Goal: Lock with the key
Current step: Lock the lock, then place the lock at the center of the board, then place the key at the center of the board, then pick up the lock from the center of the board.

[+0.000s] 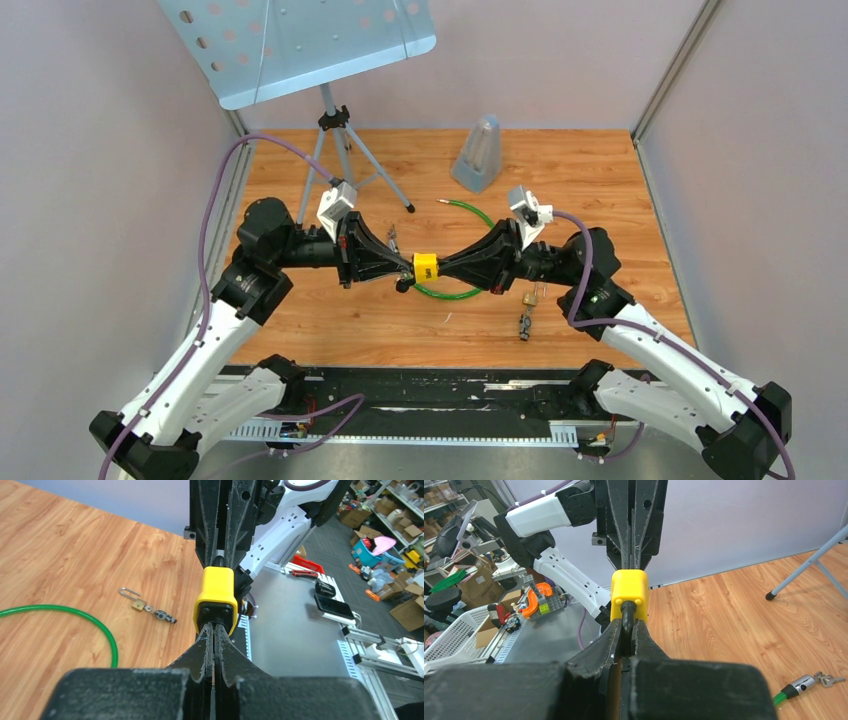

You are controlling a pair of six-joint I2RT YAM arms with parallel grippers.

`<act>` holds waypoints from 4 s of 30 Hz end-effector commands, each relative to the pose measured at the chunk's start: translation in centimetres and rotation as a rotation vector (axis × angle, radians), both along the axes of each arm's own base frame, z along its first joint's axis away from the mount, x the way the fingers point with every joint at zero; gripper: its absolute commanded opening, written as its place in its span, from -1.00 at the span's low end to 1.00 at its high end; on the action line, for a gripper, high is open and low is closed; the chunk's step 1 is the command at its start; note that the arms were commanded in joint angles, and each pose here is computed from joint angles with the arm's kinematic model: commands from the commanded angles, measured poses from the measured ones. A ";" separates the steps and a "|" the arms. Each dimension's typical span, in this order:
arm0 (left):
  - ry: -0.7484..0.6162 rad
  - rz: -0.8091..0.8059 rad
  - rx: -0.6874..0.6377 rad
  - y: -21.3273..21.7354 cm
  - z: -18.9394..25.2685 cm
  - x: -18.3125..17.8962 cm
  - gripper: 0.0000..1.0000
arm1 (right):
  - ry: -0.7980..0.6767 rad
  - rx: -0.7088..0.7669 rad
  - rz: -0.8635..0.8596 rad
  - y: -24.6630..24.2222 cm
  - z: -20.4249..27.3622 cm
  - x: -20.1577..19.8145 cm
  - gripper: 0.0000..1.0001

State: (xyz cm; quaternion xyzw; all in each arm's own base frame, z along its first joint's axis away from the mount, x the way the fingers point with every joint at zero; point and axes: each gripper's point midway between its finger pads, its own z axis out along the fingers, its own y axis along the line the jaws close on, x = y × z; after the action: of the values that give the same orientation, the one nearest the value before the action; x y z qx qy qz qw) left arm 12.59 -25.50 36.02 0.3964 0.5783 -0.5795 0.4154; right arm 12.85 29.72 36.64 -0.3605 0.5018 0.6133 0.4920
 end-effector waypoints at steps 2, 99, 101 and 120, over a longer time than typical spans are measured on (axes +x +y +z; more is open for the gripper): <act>-0.072 0.057 0.030 0.3 -0.9 0.8 -1.00 | -0.072 0.092 -0.086 -0.8 2.8 1.1 -1.00; 0.455 1.593 0.571 22.7 -17.7 11.7 0.95 | 0.864 -0.646 -0.492 9.6 -26.1 18.7 0.26; 0.401 1.570 0.498 22.5 -16.0 10.8 0.99 | 0.883 -0.666 -0.604 5.9 -25.9 18.2 0.27; 0.415 1.266 0.382 17.6 -13.8 8.4 1.00 | 1.080 -0.785 -1.529 -19.3 -29.6 13.9 0.48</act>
State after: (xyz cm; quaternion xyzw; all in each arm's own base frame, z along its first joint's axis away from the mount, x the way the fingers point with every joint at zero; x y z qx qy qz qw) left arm 21.22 -6.63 21.48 -0.0919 0.8697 -0.1381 0.4649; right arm 28.61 13.43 9.04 0.1950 0.9236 0.0757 0.3214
